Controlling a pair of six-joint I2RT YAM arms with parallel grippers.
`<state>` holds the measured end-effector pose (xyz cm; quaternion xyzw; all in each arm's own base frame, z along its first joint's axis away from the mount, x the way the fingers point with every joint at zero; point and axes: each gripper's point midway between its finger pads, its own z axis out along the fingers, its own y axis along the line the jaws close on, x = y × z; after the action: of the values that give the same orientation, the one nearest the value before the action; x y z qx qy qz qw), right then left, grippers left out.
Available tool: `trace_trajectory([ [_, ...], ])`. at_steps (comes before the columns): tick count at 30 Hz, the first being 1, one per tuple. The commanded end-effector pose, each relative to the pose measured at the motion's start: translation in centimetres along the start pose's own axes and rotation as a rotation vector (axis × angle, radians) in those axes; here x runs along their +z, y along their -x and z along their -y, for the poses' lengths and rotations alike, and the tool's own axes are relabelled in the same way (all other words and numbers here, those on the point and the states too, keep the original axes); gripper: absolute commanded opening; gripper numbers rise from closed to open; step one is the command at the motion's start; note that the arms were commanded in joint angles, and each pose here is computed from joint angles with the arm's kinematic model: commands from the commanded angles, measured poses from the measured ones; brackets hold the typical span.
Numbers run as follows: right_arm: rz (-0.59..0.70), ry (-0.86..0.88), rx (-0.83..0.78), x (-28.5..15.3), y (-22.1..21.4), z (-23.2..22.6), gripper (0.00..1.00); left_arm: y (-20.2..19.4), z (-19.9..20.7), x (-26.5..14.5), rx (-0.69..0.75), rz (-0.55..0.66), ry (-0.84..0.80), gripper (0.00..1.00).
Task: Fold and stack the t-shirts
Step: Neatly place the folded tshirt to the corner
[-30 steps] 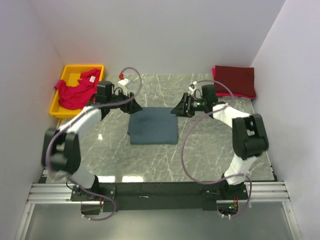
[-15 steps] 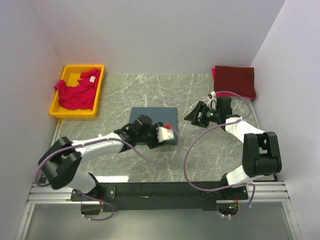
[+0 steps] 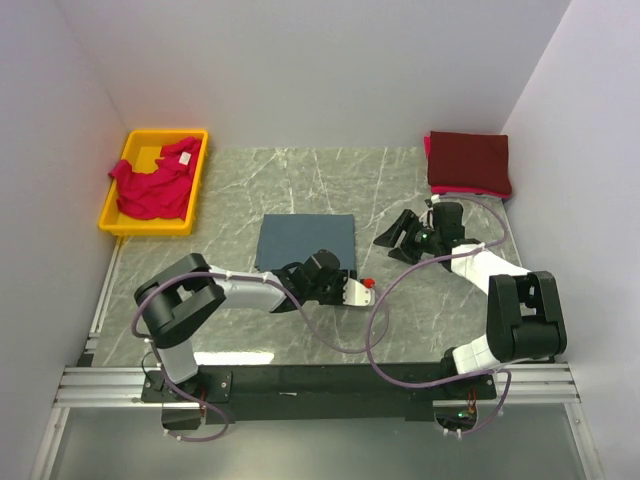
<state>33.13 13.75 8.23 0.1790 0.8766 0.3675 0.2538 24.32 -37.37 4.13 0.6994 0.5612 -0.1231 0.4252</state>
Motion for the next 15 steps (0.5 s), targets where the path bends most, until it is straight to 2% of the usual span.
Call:
trace_trajectory([
  [1, 0.054, -0.01, 0.034, 0.1, 1.3, -0.1, 0.72, 1.9, -2.3, 0.9, 0.036, 0.045, 0.068, 0.38],
  [4, 0.028, -0.005, 0.093, 0.9, 0.6, 0.4, 0.73, 1.6, -2.3, 0.8, 0.019, 0.047, 0.076, 0.18],
  [7, -0.006, 0.024, 0.162, 1.8, 0.0, 0.4, 0.73, 1.7, -2.4, 0.1, 0.012, 0.069, 0.082, 0.02],
  [15, -0.061, 0.081, 0.218, 3.7, -1.0, -1.0, 0.76, 4.0, -5.4, -2.1, -0.08, 0.148, 0.095, 0.01],
])
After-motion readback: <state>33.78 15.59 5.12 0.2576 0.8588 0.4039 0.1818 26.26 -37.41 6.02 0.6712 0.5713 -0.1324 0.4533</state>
